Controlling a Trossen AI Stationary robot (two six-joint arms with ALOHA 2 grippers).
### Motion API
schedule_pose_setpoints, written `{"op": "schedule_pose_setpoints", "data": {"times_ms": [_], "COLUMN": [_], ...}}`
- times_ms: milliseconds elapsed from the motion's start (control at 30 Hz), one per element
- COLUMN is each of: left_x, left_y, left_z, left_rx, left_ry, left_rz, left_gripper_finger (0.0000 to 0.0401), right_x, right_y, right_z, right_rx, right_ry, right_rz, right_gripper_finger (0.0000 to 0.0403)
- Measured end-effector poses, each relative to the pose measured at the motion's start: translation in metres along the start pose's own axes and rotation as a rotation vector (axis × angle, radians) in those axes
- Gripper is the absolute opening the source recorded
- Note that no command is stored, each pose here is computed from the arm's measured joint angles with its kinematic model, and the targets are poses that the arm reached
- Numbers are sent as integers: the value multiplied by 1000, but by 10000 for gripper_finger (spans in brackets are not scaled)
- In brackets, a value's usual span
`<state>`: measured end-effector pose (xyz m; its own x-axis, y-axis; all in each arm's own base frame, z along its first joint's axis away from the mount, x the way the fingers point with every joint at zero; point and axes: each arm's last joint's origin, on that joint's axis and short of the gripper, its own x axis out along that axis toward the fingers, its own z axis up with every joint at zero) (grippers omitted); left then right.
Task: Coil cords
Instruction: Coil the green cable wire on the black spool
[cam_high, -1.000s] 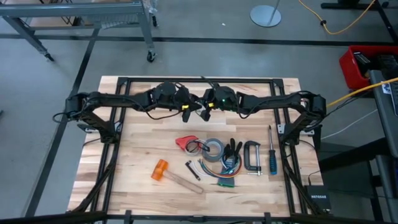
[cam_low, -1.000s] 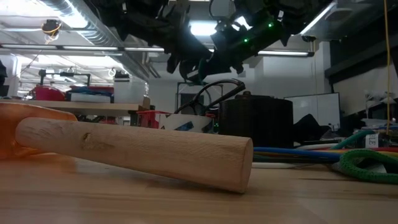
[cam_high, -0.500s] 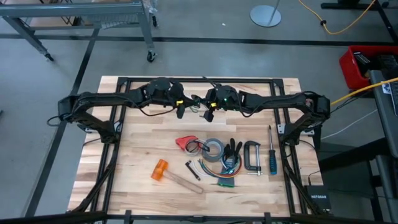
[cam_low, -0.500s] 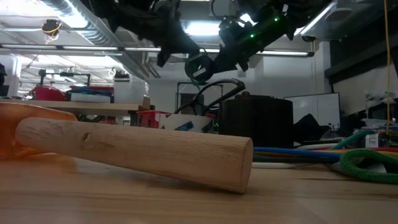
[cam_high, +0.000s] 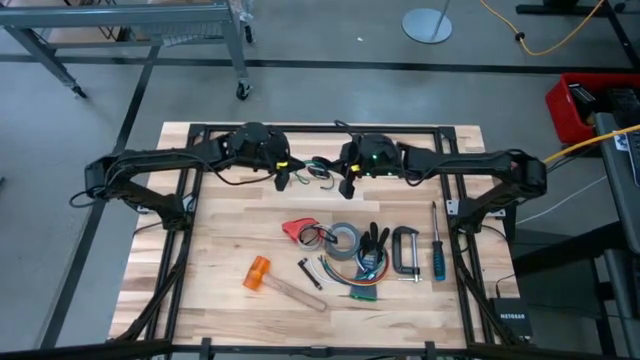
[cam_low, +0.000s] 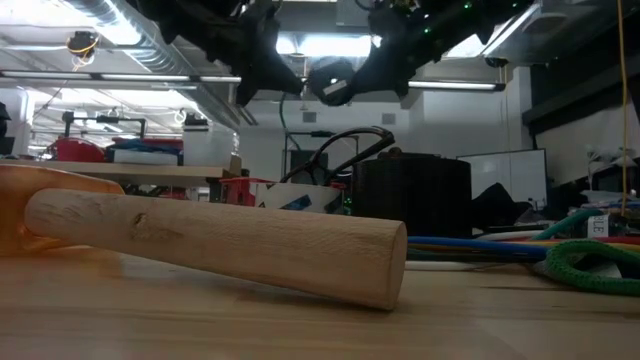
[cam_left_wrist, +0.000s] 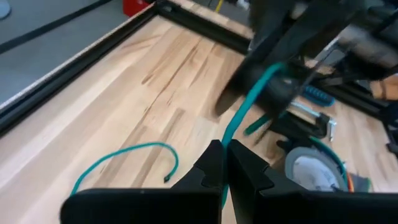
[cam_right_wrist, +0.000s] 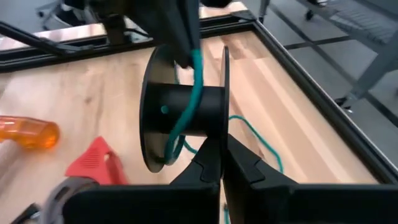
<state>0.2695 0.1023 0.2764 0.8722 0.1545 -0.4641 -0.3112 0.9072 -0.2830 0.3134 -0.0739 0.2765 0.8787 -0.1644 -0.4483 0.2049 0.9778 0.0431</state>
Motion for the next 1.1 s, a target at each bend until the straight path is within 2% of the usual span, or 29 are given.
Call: {"op": "schedule_pose_setpoints", "data": {"times_ms": [300,733,933,1100], "left_x": [0,0,1,1], "left_y": [1,-7,-10,-11], "left_z": [-6,-5,0,2], "left_rx": [-8,29,57,70], "left_ry": [67,44,-15,-38], "left_rz": [16,-10,-26,-32], "left_gripper_finger": [0,0,1,23], "right_x": [-20,-29,-31,-32], "right_y": [0,0,0,0], "right_z": [12,35,43,44], "right_rx": [-3,-6,-3,-1], "right_ry": [-63,-274,-351,-363], "right_rz": [-21,-72,-81,-82], "right_gripper_finger": [1,1,1,1]}}
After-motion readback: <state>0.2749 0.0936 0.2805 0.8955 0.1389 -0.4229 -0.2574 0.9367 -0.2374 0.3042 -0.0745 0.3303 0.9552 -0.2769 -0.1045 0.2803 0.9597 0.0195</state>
